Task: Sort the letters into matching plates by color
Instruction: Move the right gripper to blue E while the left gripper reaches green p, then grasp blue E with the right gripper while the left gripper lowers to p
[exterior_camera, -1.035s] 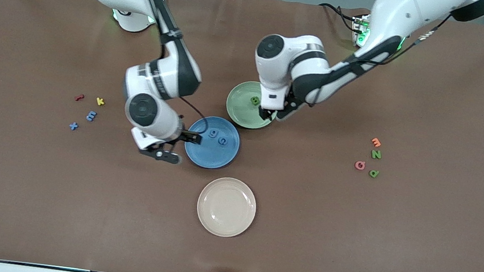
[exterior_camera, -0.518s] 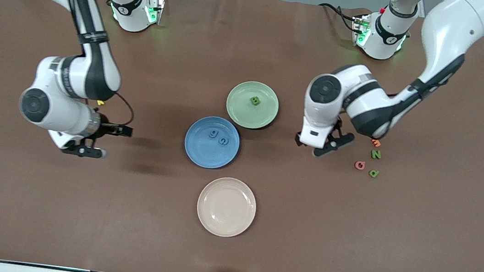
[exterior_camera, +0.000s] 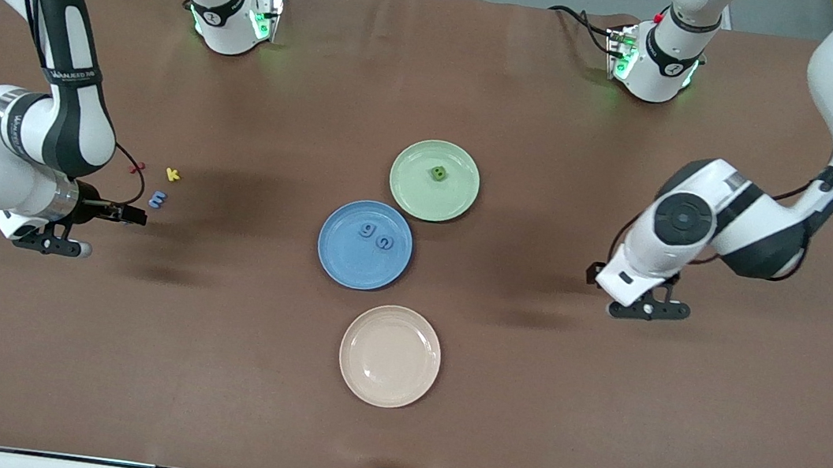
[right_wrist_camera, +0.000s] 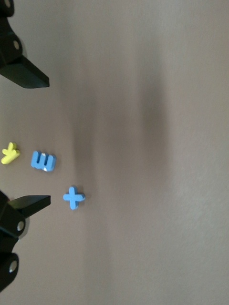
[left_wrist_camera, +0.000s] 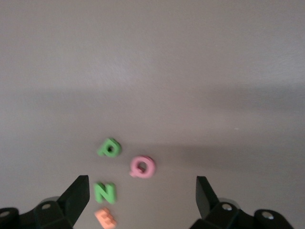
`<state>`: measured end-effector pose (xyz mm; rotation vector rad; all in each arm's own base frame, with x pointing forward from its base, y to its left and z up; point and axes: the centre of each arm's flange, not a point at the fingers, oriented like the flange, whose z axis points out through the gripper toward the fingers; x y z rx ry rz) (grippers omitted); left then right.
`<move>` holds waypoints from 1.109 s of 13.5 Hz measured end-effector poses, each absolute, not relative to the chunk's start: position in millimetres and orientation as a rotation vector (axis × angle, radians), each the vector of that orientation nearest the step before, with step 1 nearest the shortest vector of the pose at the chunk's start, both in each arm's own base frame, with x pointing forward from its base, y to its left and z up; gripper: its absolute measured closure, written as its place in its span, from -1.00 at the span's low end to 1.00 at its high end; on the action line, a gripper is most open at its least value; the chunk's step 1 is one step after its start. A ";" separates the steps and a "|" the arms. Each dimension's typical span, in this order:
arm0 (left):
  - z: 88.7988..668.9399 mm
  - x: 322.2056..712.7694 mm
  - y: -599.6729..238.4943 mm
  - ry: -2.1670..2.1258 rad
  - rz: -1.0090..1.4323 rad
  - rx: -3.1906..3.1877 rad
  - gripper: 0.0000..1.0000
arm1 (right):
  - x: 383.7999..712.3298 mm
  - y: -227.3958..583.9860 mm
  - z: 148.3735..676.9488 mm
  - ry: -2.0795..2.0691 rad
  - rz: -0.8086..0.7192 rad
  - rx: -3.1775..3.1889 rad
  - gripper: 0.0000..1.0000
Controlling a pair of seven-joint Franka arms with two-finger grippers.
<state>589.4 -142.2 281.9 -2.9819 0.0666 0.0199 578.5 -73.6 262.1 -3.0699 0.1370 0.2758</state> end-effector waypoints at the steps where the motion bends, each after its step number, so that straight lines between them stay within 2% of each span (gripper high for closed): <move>1: 276.6 595.2 -126.5 0.171 0.017 -2.989 -0.96 | 571.7 -74.5 254.5 0.159 0.271 -3.073 -0.99; 7: 234.3 613.5 -61.8 0.744 -0.002 -2.945 -0.91 | 543.1 -72.5 238.2 0.312 0.322 -3.059 -0.96; 11: 218.4 608.3 -41.5 0.936 0.051 -2.910 -0.85 | 528.6 -74.0 220.0 0.336 0.283 -3.072 -0.95; 13: 207.2 604.1 -24.7 0.998 0.055 -2.919 -0.77 | 519.3 -74.9 209.2 0.342 0.253 -3.083 -0.91; 14: 202.4 601.9 -20.7 1.005 0.051 -2.931 -0.67 | 515.0 -74.8 204.8 0.343 0.253 -3.085 -0.89; 15: 198.5 599.5 -20.5 1.008 0.053 -2.939 -0.67 | 512.0 -74.2 201.0 0.343 0.255 -3.087 -0.87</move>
